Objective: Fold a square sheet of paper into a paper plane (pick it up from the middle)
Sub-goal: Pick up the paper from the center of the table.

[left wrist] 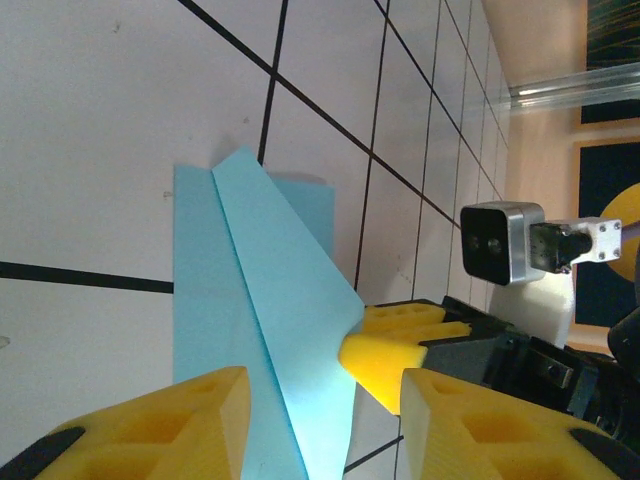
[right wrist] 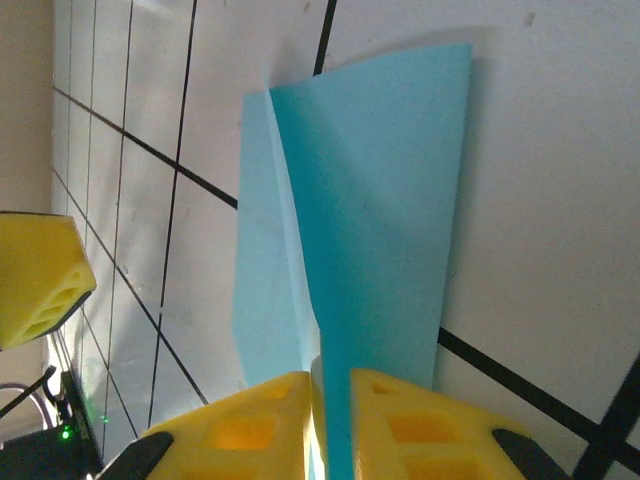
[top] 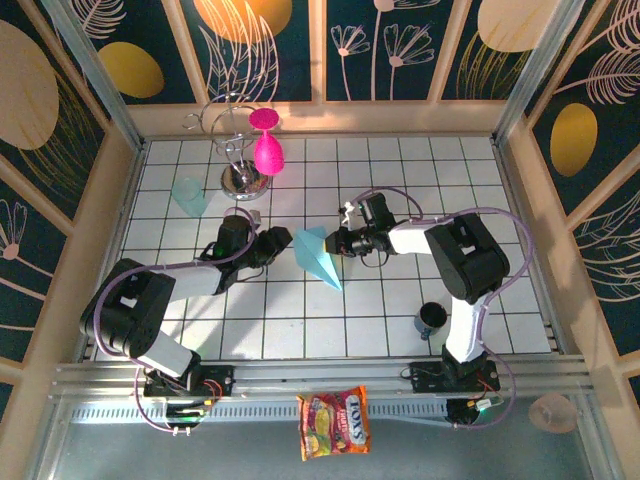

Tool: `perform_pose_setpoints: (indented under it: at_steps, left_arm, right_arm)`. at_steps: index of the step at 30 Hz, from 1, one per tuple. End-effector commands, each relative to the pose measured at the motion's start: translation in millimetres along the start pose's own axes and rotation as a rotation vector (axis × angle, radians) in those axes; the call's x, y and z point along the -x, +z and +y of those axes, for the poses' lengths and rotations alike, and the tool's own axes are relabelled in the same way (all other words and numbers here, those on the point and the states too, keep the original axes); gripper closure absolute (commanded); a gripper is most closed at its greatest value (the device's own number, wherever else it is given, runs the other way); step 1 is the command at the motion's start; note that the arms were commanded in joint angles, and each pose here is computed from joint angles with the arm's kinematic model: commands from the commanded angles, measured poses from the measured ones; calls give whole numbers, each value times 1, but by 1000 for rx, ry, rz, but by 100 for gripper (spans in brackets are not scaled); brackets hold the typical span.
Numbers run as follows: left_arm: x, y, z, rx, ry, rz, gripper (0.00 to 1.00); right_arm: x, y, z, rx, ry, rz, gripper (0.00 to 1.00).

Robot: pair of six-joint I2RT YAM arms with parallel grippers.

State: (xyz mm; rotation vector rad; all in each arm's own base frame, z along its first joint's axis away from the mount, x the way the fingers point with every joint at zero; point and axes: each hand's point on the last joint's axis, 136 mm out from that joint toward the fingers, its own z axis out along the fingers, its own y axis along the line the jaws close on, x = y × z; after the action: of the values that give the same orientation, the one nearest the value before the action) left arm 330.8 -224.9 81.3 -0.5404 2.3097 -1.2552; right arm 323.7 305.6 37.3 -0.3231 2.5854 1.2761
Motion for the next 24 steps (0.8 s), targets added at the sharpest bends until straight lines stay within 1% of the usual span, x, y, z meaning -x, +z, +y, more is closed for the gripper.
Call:
perform_pose_setpoints:
  at_steps: [1,3,7,10,15,18,24]
  left_arm:
    - [-4,-1,-11,-49,7,13,56]
    - [-5,-2,-15,-61,13,15,56]
    - [-8,-8,-35,-132,46,16,55]
    - [-10,-17,-60,-230,79,4,53]
    - [-15,-31,-98,-371,132,0,49]
    - [-20,-32,-111,-417,157,14,46]
    - [-27,-39,-137,-534,191,33,45]
  right_arm:
    - [14,1,16,63,-52,-22,90]
    - [19,-4,24,89,-67,-43,96]
    - [37,-26,51,164,-97,-126,100]
    - [51,-48,76,238,-118,-193,100]
    - [60,-79,108,341,-112,-263,100]
    - [64,-92,124,397,-109,-291,100]
    - [64,-107,144,494,-80,-305,100]
